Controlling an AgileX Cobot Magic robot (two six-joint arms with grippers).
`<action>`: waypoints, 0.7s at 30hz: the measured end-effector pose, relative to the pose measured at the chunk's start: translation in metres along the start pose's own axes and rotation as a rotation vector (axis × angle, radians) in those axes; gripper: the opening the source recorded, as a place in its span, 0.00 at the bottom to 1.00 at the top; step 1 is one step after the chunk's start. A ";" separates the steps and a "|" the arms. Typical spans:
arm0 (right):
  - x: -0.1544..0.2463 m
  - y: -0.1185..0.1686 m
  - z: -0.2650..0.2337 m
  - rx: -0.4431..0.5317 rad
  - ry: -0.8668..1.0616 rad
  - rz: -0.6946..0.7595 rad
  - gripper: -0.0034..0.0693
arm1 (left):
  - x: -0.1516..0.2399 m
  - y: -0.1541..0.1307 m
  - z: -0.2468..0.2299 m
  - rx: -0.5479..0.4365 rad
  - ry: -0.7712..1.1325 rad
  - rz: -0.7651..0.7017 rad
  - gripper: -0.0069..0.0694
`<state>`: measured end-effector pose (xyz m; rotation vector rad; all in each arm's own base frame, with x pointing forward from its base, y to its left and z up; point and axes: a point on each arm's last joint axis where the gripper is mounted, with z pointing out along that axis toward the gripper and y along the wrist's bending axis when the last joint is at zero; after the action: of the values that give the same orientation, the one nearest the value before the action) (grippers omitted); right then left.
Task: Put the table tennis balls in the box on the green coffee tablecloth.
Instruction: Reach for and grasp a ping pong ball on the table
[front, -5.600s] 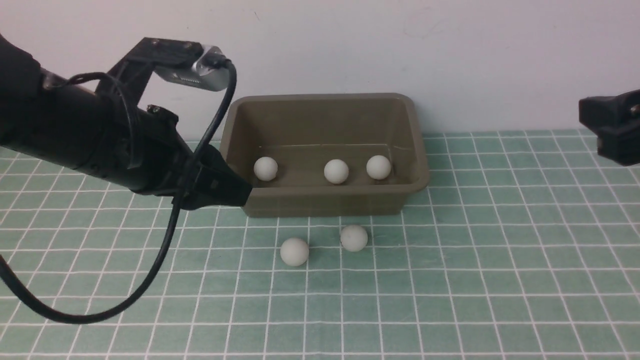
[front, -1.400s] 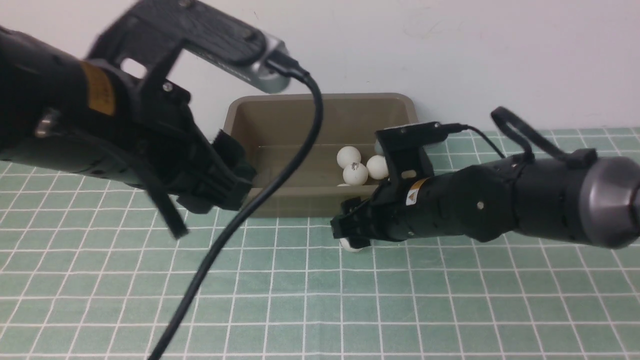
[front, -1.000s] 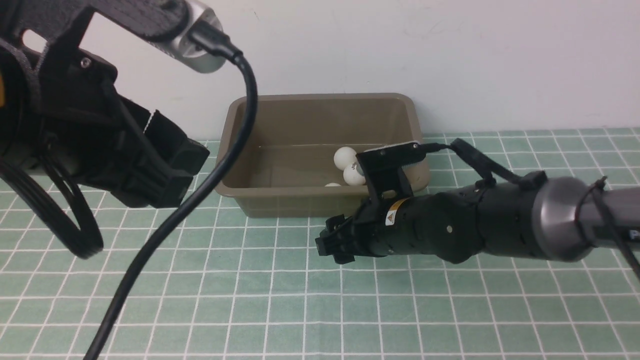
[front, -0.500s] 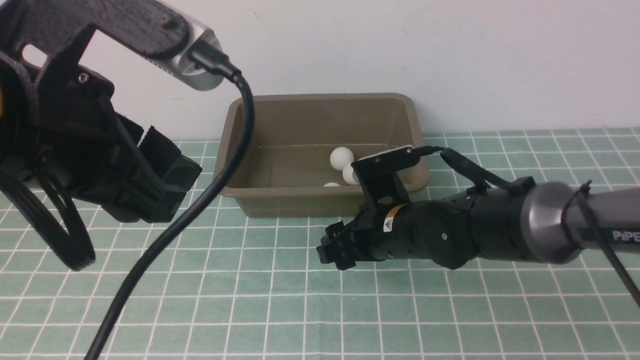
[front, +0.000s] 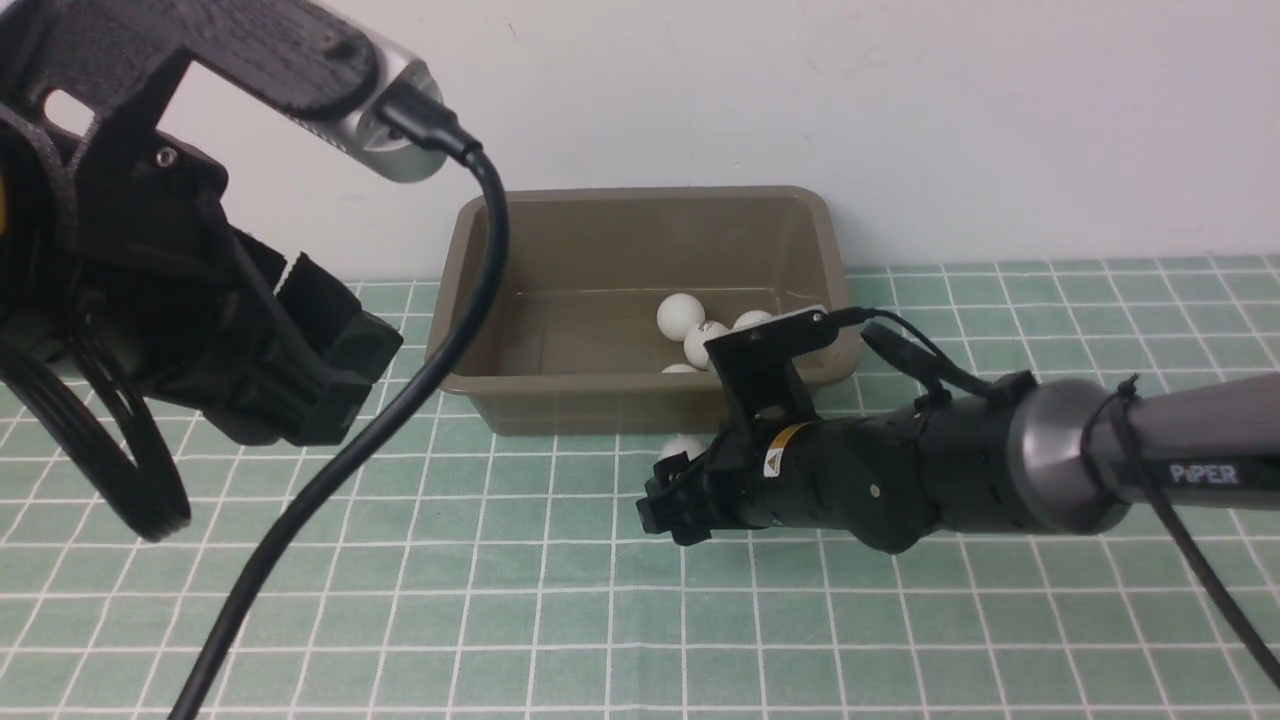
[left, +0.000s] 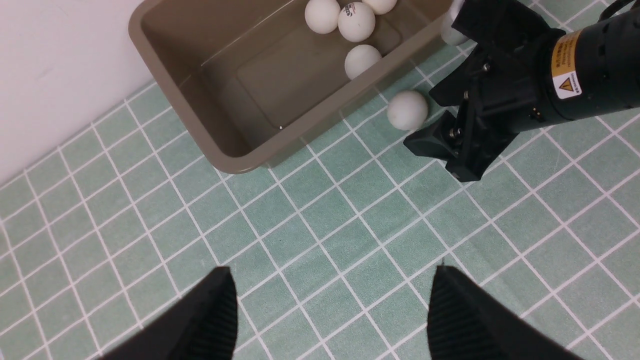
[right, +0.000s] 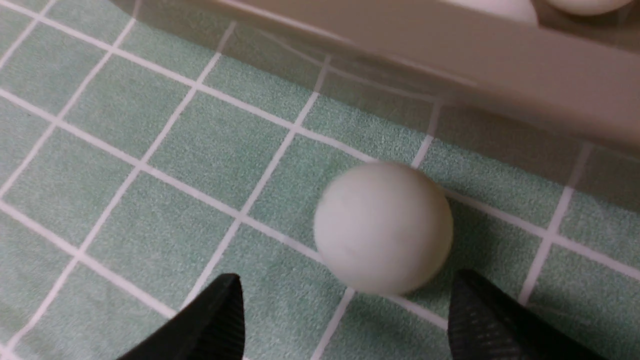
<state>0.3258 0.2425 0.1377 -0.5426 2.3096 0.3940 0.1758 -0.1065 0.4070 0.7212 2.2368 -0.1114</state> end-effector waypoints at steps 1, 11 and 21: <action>0.001 0.000 0.001 0.000 0.002 0.000 0.73 | 0.000 0.000 0.000 0.000 0.000 0.000 0.69; 0.001 -0.001 0.003 0.003 -0.012 0.000 0.62 | 0.000 0.002 0.000 -0.019 0.000 0.012 0.69; -0.005 0.002 -0.019 -0.009 0.073 -0.042 0.62 | 0.000 0.003 0.000 -0.037 -0.001 0.023 0.69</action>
<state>0.3170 0.2370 0.1549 -0.6182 2.3636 0.3705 0.1777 -0.1037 0.4076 0.7260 2.2234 -0.0588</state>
